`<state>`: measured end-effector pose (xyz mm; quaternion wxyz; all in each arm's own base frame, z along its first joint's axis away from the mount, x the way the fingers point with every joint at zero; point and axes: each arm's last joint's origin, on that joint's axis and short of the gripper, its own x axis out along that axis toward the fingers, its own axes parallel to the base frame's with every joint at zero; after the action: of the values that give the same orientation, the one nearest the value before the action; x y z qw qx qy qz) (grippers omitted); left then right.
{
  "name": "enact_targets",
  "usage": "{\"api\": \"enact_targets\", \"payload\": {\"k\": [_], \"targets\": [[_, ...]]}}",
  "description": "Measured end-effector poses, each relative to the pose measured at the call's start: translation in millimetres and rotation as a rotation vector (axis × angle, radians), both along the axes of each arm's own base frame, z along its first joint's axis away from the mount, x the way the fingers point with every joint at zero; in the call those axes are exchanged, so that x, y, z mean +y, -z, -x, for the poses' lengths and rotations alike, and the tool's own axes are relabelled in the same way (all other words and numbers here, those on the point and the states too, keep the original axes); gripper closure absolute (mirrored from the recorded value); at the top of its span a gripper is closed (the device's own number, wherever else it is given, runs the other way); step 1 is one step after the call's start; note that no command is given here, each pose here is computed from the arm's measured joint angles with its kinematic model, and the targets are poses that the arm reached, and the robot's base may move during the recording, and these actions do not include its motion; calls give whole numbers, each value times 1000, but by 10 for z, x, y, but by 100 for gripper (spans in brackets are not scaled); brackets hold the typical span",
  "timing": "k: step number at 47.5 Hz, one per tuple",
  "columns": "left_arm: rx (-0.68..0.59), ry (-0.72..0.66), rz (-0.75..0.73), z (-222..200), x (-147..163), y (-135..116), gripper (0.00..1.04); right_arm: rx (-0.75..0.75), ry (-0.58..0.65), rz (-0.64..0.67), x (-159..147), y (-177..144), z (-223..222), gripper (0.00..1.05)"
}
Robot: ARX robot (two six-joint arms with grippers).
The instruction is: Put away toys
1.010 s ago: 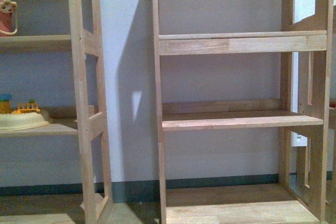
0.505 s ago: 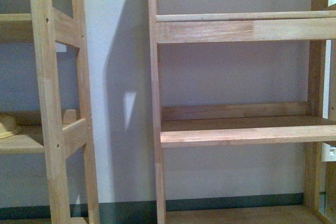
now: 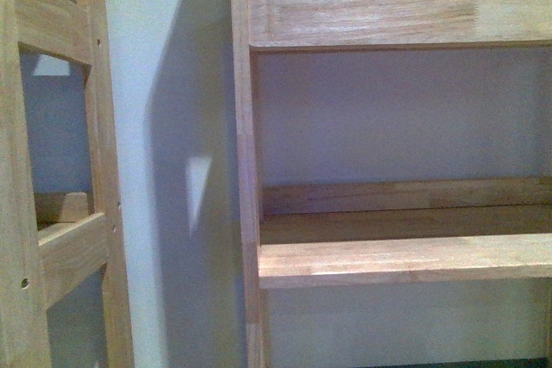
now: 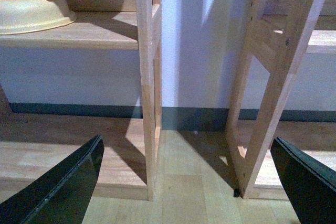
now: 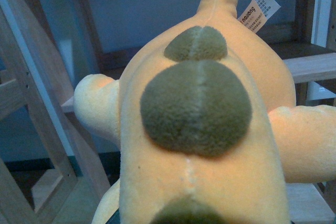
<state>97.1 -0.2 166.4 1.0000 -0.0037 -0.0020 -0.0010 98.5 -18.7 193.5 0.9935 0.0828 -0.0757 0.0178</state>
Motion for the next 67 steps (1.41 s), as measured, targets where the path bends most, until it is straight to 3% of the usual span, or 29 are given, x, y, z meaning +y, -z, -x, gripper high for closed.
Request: {"api": "enact_targets", "payload": {"k": [36, 41, 46, 56, 67], "targets": [[0, 0, 0, 0, 0, 0, 6, 0, 0, 0, 0, 0, 0, 85], [0, 0, 0, 0, 0, 0, 6, 90, 1, 78, 0, -35, -10, 85], [0, 0, 0, 0, 0, 0, 6, 96, 30, 157, -15, -212, -36, 85], [0, 0, 0, 0, 0, 0, 6, -106, 64, 248, 11, -1177, -13, 85], [0, 0, 0, 0, 0, 0, 6, -230, 15, 264, 112, -1898, -55, 85]]}}
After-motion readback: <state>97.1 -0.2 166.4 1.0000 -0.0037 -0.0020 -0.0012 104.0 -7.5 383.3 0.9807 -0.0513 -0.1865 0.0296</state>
